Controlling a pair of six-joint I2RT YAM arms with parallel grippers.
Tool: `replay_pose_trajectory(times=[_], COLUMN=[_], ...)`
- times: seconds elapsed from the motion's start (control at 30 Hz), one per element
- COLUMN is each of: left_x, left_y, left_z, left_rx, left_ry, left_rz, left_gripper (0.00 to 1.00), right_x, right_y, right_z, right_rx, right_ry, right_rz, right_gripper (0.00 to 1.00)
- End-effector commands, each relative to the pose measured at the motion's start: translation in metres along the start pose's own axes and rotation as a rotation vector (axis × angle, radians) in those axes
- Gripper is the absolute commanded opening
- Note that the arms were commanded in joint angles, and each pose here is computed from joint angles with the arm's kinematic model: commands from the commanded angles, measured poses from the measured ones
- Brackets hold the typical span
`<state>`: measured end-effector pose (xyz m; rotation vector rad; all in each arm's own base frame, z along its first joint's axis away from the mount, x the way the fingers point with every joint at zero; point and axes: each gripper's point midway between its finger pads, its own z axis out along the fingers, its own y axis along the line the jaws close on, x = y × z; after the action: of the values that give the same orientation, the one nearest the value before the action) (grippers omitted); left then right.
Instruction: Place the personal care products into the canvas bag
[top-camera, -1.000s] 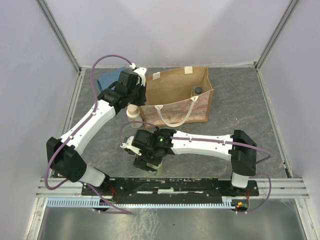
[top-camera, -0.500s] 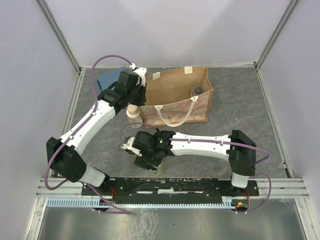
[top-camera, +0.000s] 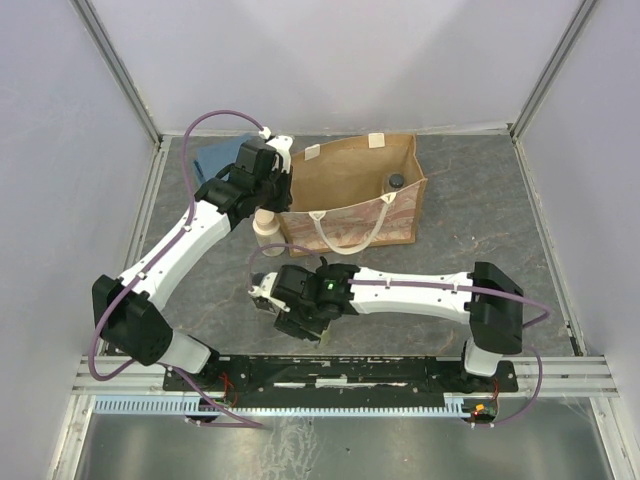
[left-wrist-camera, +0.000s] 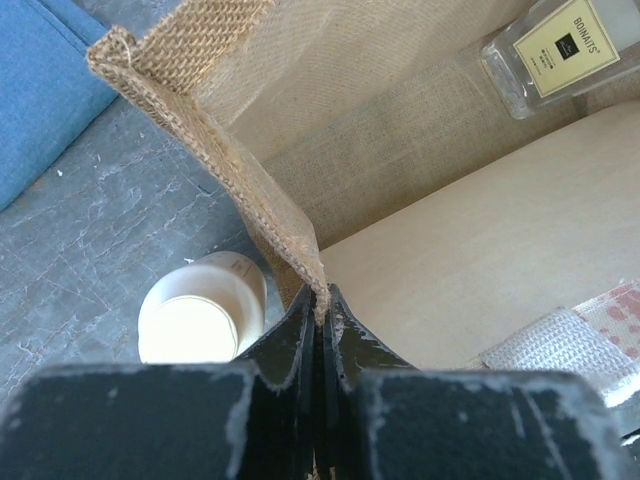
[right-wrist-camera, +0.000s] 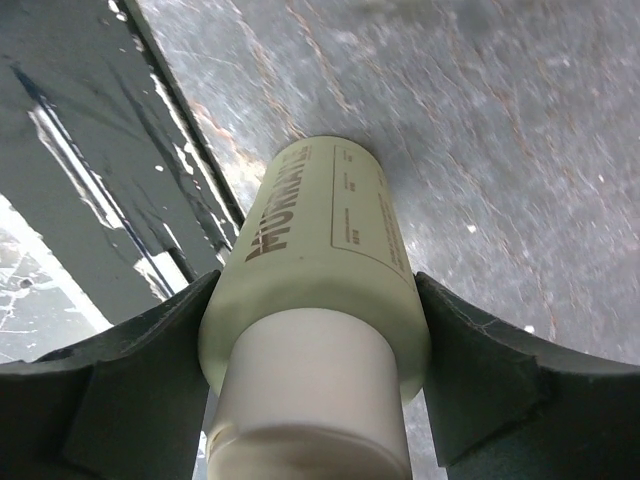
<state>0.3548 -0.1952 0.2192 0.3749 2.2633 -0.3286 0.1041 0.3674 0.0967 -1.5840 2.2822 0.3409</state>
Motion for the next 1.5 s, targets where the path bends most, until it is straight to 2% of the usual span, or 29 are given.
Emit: replay_pose_trajectory(times=[0.0,0.3,0.5,0.63,0.73,0.87,0.97,1.27,1.47], left_x=[-0.005,-0.003,0.0,0.0,0.001,-0.001,-0.001,0.003,0.003], left_y=[0.005,0.005,0.006,0.005,0.004,0.003,0.002,0.002,0.001], left_z=[-0.012,-0.007,-0.003,-0.002,-0.001,-0.003,-0.005,-0.009,-0.008], left_rx=[-0.019,-0.016,-0.016,-0.009,-0.003,0.004,0.007,0.017,0.022], left_ry=[-0.029,-0.024,-0.012,-0.01,-0.008,-0.012,-0.016,-0.007,-0.008], left_rz=[0.042,0.048,0.051,0.054,0.058,0.065,0.069,0.099,0.102], left_gripper=[0.03,0.03,0.03,0.03,0.03,0.03,0.03,0.03,0.03], right_x=[-0.018,-0.04,-0.077,-0.093,-0.101,-0.112,-0.116,-0.125,-0.111], right_y=[-0.021,-0.067,-0.111,-0.156,-0.197,-0.242,-0.263,-0.291,-0.307], right_z=[-0.056,-0.175,-0.262,-0.321,-0.341,-0.334,-0.31,-0.231,-0.185], right_rx=[0.103,0.218,0.304,0.427,0.507,0.503,0.485,0.436,0.457], right_ry=[-0.124,-0.309,-0.512,-0.628,-0.675,-0.7,-0.669,-0.593,-0.507], right_rz=[0.081,0.279,0.354,0.387,0.421,0.458,0.473,0.498,0.522], right_gripper=[0.0,0.0,0.0,0.0,0.0,0.0,0.0,0.0,0.0])
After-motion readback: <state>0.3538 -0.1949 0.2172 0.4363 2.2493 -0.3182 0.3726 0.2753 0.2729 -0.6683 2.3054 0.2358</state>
